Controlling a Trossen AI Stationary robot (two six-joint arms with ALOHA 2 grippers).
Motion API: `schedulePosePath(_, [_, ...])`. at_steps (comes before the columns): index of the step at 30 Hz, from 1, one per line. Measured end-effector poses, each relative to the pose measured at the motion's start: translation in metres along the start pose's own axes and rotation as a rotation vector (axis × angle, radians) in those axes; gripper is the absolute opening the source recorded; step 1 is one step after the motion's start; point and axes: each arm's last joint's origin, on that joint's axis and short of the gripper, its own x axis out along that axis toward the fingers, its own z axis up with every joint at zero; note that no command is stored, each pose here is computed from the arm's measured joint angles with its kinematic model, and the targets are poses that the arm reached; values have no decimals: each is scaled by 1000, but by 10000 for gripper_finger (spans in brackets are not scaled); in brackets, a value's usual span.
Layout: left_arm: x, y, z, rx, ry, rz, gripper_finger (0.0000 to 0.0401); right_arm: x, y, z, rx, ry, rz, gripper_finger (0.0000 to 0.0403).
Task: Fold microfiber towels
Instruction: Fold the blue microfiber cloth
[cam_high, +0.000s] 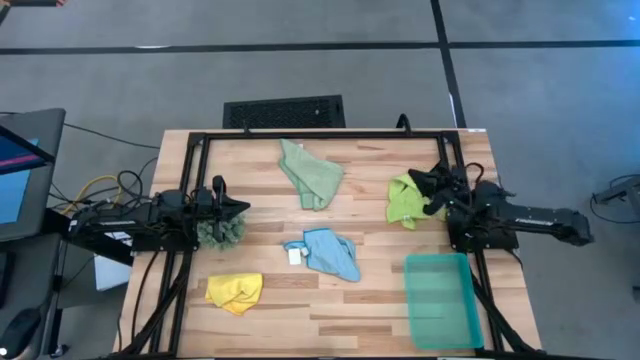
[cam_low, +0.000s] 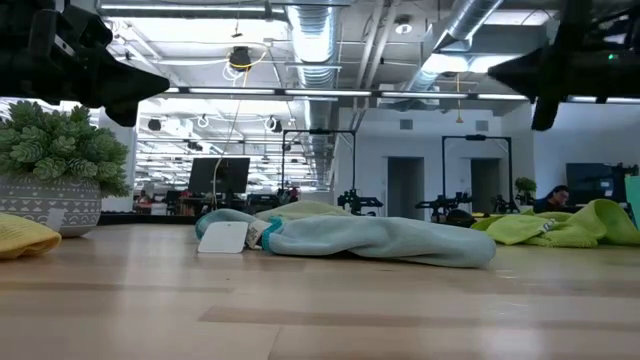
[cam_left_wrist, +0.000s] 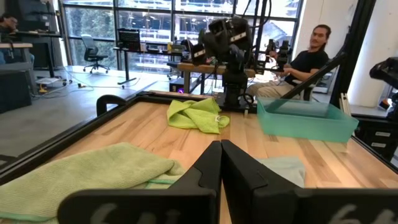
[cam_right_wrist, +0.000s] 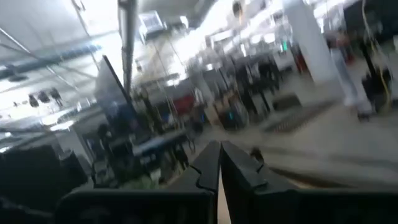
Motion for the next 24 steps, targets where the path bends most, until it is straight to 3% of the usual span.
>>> schedulePosePath(5, [0, 0, 0, 0, 0, 0, 0, 15, 4, -4, -8, 181, -47, 57])
schedulePosePath(15, [0, 0, 0, 0, 0, 1, 0, 59, 34, -1, -135, 645, 25, 120])
schedulePosePath(24, [0, 0, 0, 0, 0, 0, 0, 105, 66, -30, -153, 961, 265, 193])
